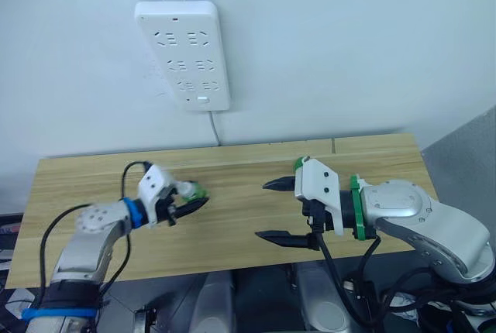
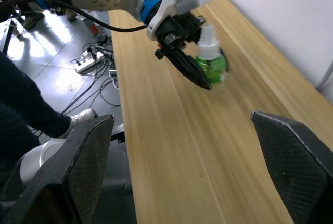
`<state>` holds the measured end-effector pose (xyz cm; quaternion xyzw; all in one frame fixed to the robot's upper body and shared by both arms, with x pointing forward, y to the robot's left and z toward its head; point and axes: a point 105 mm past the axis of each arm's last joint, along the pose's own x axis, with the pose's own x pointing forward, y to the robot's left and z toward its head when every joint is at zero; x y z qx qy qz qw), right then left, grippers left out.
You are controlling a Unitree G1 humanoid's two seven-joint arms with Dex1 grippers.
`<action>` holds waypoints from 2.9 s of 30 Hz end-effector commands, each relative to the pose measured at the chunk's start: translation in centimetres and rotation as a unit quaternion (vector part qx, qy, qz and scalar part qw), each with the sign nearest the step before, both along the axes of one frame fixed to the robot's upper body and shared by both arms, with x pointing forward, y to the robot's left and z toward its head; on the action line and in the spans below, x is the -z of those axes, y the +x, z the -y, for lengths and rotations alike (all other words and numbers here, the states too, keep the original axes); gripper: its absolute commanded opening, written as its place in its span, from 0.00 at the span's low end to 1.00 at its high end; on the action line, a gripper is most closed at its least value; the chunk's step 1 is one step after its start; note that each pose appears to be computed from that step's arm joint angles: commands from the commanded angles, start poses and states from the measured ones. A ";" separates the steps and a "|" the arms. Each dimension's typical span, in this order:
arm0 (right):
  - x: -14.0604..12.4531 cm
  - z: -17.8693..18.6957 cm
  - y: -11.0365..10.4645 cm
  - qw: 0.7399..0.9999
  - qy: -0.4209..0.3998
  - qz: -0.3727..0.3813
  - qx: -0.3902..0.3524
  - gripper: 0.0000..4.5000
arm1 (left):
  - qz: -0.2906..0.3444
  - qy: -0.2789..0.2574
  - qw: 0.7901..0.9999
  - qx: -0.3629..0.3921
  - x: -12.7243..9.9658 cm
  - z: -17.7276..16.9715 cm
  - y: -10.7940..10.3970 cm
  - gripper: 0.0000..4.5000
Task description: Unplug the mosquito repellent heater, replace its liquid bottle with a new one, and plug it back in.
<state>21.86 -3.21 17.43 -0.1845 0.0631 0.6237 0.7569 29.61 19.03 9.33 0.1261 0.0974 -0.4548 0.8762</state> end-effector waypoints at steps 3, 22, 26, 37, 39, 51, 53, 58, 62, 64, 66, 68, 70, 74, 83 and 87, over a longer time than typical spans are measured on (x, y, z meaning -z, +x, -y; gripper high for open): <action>-0.4 0.0 -0.7 1.000 0.005 0.027 0.003 0.98 | -0.004 -0.002 0.996 0.085 0.8 4.0 -0.5 0.50; -1.6 -2.7 3.6 0.992 0.068 -0.014 0.108 0.98 | 0.036 0.084 0.963 0.254 -3.2 7.0 -0.4 0.50; -1.8 -3.2 4.2 0.993 0.057 -0.008 0.099 0.98 | 0.048 0.095 0.961 0.254 -4.3 7.1 0.0 0.50; -1.6 -4.9 4.6 0.996 0.050 0.003 0.072 0.98 | 0.060 0.108 0.958 0.261 -4.9 7.4 -0.2 0.50; -1.5 -5.1 4.8 0.996 0.051 0.004 0.071 0.98 | 0.062 0.109 0.957 0.261 -5.0 7.5 -0.1 0.50; -0.3 -5.6 4.9 0.997 0.031 0.001 0.068 0.36 | 0.073 0.109 0.956 0.262 -5.9 8.1 0.0 0.50; -0.3 -5.7 4.9 0.997 0.033 0.002 0.068 0.25 | 0.074 0.108 0.957 0.260 -6.0 8.2 0.0 0.50; -0.6 -5.7 4.9 0.997 0.041 0.008 0.071 0.25 | 0.081 0.099 0.960 0.248 -6.3 8.3 0.1 0.50; -0.8 -5.5 4.9 0.996 0.050 0.009 0.072 0.25 | 0.089 0.048 0.966 0.237 -7.3 8.3 0.1 0.50; -0.8 -5.4 4.9 0.996 0.053 0.011 0.074 0.25 | 0.080 0.031 0.970 0.228 -7.5 8.0 0.2 0.50; -0.9 -5.2 5.0 0.996 0.056 0.011 0.076 0.25 | 0.072 0.028 0.971 0.226 -7.3 7.7 0.2 0.66; -1.0 -5.1 5.0 0.995 0.058 0.011 0.076 0.25 | 0.069 0.028 0.971 0.227 -7.1 7.5 0.1 0.79; -1.1 -5.0 5.0 0.995 0.061 0.010 0.077 0.25 | 0.070 0.031 0.972 0.223 -6.8 7.2 0.1 0.93; -1.3 -4.7 5.0 0.994 0.068 0.011 0.080 0.25 | 0.074 0.032 0.972 0.222 -6.6 6.5 0.0 1.00; -2.8 -3.6 5.3 0.987 0.127 -0.019 0.100 0.25 | 0.020 -0.067 0.984 0.166 -6.8 6.0 -0.1 1.00; -3.5 -3.0 5.0 0.984 0.150 -0.034 0.092 0.25 | 0.002 -0.093 0.980 0.175 -7.9 6.6 -0.4 1.00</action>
